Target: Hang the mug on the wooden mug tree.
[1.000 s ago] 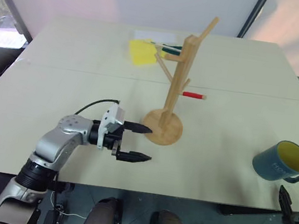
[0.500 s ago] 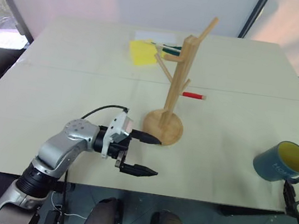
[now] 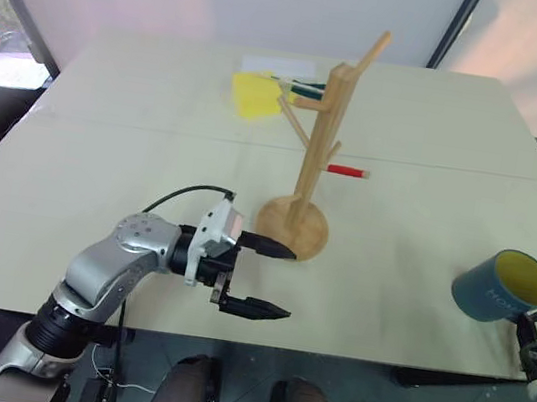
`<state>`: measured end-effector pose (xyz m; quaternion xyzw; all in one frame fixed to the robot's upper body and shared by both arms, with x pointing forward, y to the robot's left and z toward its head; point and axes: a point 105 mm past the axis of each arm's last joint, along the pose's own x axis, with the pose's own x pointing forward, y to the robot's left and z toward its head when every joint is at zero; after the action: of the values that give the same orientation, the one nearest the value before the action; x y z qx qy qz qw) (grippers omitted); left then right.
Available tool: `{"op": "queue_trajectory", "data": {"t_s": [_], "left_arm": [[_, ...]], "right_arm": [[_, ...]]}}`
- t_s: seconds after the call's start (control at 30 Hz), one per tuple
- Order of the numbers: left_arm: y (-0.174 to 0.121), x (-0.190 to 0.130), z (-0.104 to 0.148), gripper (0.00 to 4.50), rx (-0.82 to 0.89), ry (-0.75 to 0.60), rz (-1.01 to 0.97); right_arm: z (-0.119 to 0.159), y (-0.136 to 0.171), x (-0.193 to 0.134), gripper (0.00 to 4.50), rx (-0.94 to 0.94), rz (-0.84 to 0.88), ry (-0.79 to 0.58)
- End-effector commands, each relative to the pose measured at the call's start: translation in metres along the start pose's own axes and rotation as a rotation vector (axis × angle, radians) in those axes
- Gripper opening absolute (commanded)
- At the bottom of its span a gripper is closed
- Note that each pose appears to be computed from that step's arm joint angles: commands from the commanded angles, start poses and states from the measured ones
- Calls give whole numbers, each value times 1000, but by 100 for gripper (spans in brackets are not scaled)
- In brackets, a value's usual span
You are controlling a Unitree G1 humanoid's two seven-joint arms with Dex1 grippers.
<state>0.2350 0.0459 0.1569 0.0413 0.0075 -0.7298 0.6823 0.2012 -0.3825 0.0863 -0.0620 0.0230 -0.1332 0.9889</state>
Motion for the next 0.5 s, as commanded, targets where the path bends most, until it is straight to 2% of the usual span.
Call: {"op": "queue_trajectory", "data": {"t_s": [0.03,0.17,0.3,0.4,0.5], "left_arm": [[-2,2,13,450,42,-12,-8],[1,1,16,450,43,-8,9],[4,-3,15,450,34,-5,33],[20,-21,7,450,13,12,141],[30,-36,3,450,10,19,216]], "right_arm": [[11,3,2,3,-14,26,-29],[17,10,2,3,-13,48,-41],[32,31,3,3,-87,153,-59],[81,94,4,3,-295,461,-175],[115,134,-1,3,-388,636,-266]]}}
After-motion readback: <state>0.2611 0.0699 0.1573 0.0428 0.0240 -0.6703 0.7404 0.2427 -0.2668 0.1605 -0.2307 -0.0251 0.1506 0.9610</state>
